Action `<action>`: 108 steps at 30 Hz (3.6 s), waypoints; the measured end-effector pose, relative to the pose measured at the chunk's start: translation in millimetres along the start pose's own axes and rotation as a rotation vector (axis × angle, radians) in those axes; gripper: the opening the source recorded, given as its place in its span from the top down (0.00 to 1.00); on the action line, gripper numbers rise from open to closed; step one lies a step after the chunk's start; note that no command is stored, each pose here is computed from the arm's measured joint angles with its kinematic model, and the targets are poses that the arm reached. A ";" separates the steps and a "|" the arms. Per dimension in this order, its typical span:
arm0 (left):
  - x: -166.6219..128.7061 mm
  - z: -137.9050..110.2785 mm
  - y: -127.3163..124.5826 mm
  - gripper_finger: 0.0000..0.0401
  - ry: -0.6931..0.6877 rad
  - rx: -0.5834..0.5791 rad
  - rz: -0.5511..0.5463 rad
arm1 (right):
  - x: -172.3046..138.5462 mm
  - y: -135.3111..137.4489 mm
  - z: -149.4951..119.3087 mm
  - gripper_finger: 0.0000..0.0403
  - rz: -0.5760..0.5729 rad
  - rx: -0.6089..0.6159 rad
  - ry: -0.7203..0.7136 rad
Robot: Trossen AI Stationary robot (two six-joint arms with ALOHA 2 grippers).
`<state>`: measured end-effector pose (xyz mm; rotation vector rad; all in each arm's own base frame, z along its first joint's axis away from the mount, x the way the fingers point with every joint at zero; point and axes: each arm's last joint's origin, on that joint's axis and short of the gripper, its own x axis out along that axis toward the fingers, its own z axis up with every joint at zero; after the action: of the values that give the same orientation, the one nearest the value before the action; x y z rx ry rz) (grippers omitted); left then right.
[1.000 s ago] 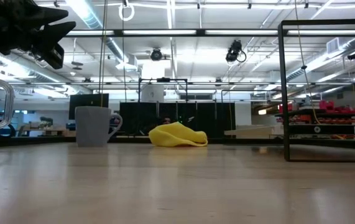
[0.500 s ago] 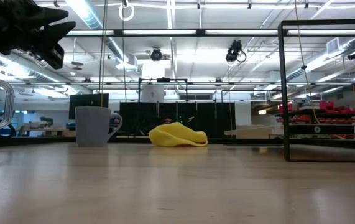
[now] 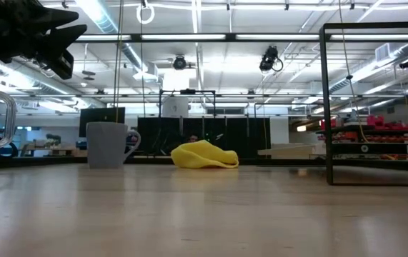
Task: Stack small to large cups/mugs on shelf
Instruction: Move the blue mug to the center of the table, then put the transparent mug on the shelf
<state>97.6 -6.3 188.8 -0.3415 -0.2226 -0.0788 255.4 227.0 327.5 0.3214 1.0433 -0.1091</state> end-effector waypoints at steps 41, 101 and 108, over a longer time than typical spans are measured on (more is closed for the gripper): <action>-0.1 -3.6 1.5 0.73 0.037 0.055 0.020 | 147.5 -258.3 189.7 0.99 -0.171 -0.222 0.372; 1.0 2.0 -0.3 0.73 -0.022 0.151 0.010 | 64.9 -254.6 199.3 0.77 -0.167 -0.084 0.156; 7.7 17.2 -16.8 0.76 0.017 0.171 -0.109 | -27.2 -214.3 181.2 0.77 -0.096 -0.057 -0.061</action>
<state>99.7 -16.5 211.8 -0.1582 -0.2292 -0.1687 340.7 -34.4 389.8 0.2149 1.0000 -0.1740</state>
